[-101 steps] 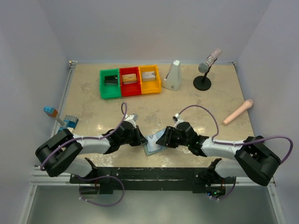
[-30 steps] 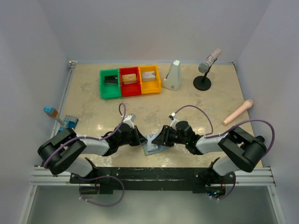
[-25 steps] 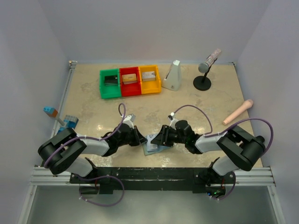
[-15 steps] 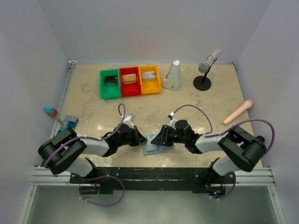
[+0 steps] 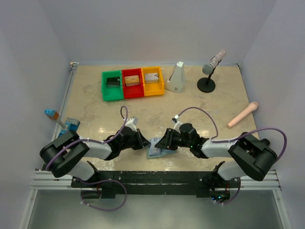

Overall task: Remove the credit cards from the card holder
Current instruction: Remove the credit card from the card holder.

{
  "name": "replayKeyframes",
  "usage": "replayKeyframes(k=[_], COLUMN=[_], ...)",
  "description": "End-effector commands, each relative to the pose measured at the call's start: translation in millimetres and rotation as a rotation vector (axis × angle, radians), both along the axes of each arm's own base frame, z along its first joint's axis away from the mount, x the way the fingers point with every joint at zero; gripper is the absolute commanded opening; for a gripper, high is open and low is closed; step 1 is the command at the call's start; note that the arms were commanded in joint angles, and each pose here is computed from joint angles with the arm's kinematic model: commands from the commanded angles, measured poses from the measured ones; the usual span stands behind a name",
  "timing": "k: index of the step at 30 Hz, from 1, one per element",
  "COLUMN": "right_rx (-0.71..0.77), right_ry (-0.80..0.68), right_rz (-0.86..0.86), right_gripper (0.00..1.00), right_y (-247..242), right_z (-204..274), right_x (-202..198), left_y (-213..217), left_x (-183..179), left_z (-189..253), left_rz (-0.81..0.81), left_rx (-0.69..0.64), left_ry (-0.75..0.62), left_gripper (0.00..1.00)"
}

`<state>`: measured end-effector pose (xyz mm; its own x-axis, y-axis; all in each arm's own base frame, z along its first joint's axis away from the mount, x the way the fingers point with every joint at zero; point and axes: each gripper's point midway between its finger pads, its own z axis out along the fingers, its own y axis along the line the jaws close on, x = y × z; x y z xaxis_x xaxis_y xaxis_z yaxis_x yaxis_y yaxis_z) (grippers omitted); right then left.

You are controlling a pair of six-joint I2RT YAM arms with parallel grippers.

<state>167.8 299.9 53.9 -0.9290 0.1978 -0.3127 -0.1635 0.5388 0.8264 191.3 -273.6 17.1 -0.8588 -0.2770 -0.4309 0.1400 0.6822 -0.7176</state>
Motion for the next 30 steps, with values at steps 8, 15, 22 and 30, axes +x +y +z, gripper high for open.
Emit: replayKeyframes(k=[8, 15, 22, 30], right_rx=[0.064, 0.054, 0.030, 0.015], right_ry=[-0.080, -0.083, -0.079, -0.084], right_rz=[-0.010, -0.023, -0.042, -0.053], right_gripper=[0.33, 0.31, 0.30, 0.29], right_y=[3, -1, -7, -12], right_z=[27, 26, 22, 22], right_x=[6, 6, 6, 6], left_y=[46, 49, 49, 50], left_x=[-41, -42, -42, -43], left_z=[-65, -68, -70, -71], left_rz=[-0.004, 0.000, 0.001, 0.003], left_rx=[0.252, 0.265, 0.268, 0.271], left_ry=[0.173, 0.180, 0.181, 0.185], left_gripper=[0.00, 0.00, 0.00, 0.00])
